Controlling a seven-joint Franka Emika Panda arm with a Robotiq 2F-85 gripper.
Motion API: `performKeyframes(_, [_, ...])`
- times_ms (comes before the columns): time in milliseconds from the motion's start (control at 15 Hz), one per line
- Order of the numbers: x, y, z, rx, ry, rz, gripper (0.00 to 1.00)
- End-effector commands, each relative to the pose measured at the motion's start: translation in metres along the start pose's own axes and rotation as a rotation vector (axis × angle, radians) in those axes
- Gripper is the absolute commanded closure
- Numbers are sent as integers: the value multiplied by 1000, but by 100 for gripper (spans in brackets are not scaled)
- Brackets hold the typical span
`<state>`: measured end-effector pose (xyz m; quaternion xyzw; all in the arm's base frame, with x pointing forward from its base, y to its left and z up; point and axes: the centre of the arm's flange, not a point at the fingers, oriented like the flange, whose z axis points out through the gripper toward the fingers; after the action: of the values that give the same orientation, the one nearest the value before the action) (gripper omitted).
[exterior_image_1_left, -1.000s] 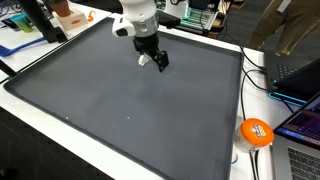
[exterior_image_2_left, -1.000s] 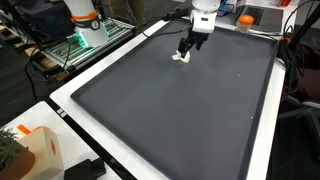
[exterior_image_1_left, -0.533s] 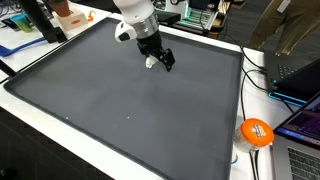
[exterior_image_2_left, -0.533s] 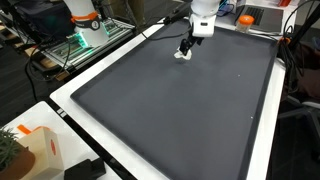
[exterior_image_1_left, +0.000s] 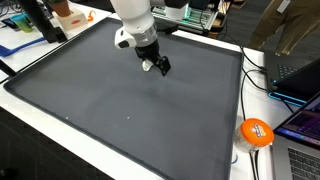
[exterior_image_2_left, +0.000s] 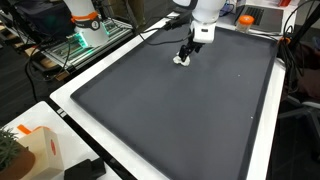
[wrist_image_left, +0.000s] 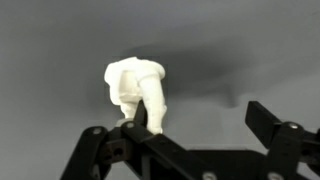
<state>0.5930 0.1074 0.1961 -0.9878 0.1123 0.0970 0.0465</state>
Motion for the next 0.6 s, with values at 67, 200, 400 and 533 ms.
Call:
performKeyframes(67, [-1, 4, -17, -188, 111, 16, 0])
performKeyframes(200, [-9, 5, -35, -215, 124, 1, 0])
performKeyframes(400, [-11, 2, -46, -215, 87, -13, 0])
performKeyframes(533, [-10, -1, -46, -164, 52, -43, 0])
